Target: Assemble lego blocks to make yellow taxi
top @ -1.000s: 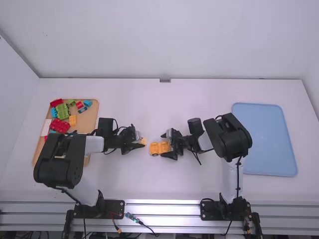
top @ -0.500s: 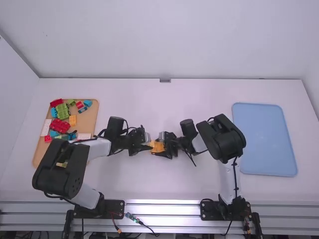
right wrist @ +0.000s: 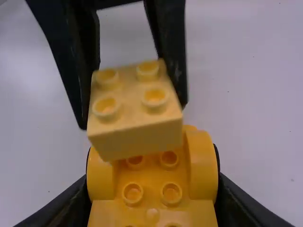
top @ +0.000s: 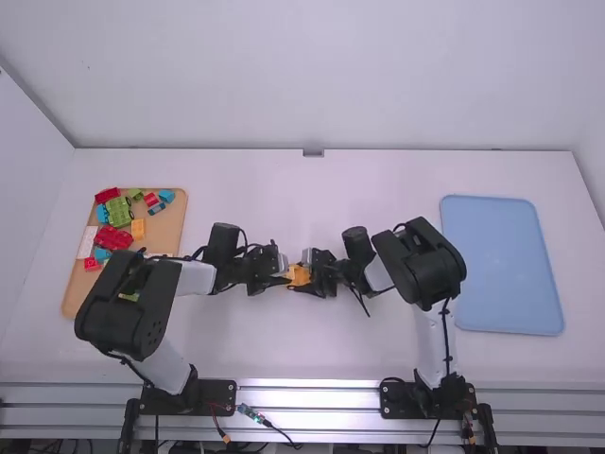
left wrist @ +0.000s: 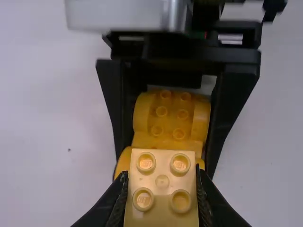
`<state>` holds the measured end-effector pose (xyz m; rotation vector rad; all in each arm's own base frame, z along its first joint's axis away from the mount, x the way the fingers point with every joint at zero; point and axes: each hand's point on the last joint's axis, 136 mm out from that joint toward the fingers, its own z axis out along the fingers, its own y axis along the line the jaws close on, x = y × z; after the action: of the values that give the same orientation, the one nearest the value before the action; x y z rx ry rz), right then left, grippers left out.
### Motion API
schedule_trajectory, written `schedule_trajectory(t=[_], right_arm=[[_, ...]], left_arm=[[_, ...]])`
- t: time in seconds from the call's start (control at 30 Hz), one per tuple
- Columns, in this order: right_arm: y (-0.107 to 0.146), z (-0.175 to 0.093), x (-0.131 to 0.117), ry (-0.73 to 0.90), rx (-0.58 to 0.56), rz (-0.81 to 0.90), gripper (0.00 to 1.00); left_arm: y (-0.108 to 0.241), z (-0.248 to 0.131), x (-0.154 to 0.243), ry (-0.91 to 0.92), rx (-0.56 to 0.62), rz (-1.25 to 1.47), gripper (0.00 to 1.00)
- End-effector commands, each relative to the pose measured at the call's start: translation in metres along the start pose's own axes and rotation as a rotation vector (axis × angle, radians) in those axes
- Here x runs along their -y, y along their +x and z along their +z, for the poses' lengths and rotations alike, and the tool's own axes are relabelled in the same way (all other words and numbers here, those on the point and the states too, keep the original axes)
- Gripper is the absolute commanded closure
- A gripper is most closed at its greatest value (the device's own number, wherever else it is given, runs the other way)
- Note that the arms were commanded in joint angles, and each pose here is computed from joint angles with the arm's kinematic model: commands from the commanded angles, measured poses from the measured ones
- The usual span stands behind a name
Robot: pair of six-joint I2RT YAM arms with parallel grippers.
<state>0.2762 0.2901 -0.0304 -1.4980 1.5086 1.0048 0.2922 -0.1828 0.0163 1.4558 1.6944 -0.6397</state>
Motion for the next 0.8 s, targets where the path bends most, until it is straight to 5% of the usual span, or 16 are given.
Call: schedule_trajectory(t=[0.0, 0.77], right_arm=[[0.017, -0.001, -0.006, 0.000, -0.036, 0.049, 0.49], [0.017, -0.003, -0.018, -0.072, -0.014, -0.003, 0.52]], left_arm=[[-0.005, 0.007, 0.003, 0.038, 0.021, 0.010, 0.98], [-0.015, 0.018, 0.020, 0.132, 0.049, 0.093, 0.98]])
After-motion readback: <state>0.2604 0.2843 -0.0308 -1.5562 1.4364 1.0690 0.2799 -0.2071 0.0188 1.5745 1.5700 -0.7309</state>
